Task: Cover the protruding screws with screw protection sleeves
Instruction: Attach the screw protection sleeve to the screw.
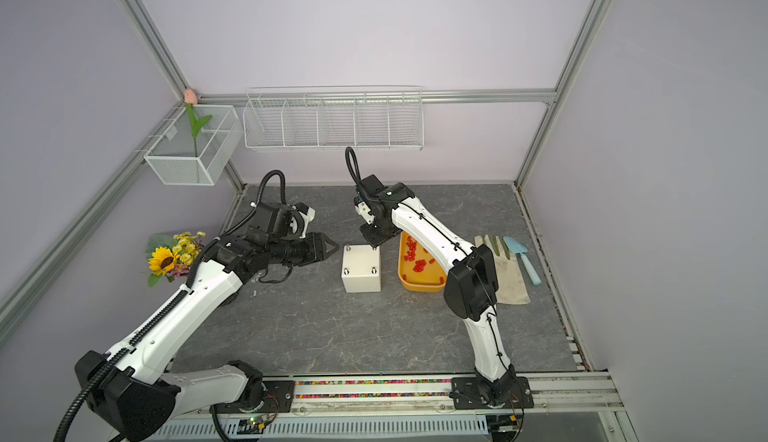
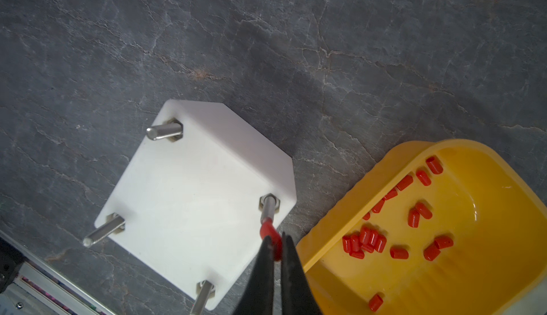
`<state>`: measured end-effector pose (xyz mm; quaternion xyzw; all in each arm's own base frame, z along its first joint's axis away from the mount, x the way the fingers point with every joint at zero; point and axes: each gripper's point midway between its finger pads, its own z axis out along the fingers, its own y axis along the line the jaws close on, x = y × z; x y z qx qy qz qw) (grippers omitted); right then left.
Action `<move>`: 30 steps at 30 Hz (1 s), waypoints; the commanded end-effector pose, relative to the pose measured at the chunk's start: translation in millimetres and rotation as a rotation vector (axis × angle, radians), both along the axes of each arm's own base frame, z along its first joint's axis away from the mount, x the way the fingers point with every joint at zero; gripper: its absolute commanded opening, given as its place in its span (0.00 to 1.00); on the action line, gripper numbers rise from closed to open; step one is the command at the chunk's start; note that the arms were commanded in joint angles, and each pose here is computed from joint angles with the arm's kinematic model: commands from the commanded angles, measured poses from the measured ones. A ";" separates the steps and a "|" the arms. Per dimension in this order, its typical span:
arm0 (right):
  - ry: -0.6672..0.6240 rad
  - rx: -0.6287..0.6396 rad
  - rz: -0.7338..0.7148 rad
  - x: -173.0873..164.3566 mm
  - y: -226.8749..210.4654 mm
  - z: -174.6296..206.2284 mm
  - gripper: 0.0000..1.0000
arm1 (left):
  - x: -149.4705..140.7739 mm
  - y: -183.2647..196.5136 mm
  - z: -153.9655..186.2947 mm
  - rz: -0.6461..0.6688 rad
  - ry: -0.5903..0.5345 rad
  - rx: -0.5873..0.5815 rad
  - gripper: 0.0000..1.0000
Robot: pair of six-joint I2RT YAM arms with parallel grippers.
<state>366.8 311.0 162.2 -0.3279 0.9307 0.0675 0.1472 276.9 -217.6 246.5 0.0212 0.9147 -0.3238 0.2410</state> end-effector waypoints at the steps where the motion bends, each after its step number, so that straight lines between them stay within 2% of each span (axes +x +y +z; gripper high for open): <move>1: 0.008 -0.026 0.023 -2.4 0.7 -3.5 0.10 | -4.1 2.9 1.8 0.003 0.000 -0.011 0.53; 30: -0.022 -0.030 0.026 -0.4 4.9 0.3 0.09 | -6.6 3.3 1.1 0.002 0.000 -0.017 0.53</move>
